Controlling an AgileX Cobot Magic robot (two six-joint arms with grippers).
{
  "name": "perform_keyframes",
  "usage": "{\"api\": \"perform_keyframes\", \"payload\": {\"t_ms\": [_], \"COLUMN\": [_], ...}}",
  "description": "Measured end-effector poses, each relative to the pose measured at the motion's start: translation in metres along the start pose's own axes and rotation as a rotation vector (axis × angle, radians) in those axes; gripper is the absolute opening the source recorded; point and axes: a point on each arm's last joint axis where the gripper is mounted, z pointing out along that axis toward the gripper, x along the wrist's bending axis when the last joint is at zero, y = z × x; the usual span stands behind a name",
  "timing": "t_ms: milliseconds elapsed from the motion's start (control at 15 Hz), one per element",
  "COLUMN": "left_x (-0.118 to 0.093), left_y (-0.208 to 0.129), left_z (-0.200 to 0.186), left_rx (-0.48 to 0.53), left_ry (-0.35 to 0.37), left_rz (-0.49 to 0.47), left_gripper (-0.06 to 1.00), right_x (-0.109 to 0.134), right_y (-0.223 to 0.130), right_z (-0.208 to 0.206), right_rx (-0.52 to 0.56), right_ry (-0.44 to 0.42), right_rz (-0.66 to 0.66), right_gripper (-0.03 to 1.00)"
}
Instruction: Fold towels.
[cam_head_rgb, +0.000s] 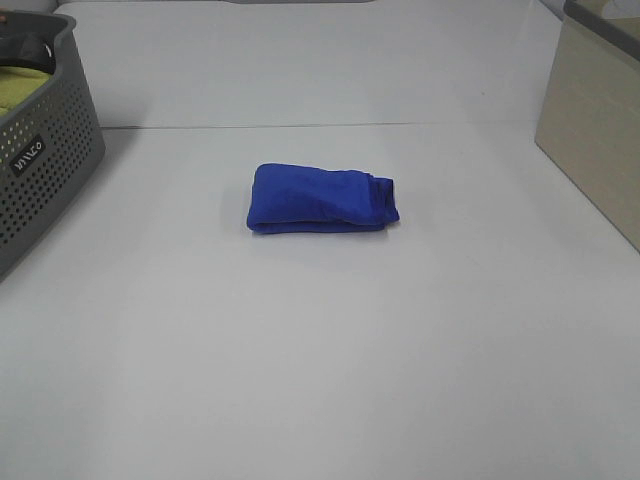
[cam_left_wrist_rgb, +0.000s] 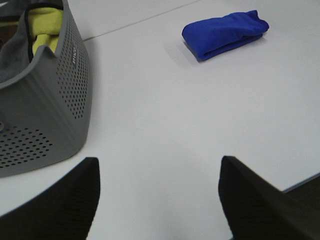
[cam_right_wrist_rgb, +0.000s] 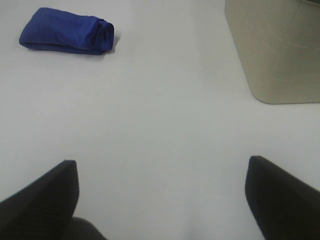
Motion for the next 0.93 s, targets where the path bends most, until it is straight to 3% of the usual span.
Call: {"api": "perform_keyframes", "payload": {"t_ms": [933], "left_x": [-0.0002], "left_y": [-0.0003], "left_z": [-0.0005], "left_rx": [-0.004], "left_ry": [0.001], "left_rz": [0.001], "left_gripper": [0.65], "right_x": [0.001], "right_y": [-0.0027], "right_z": [-0.0047], "right_rx": [-0.034], "right_ry": [0.002], "right_rz": [-0.001], "right_gripper": [0.85]}}
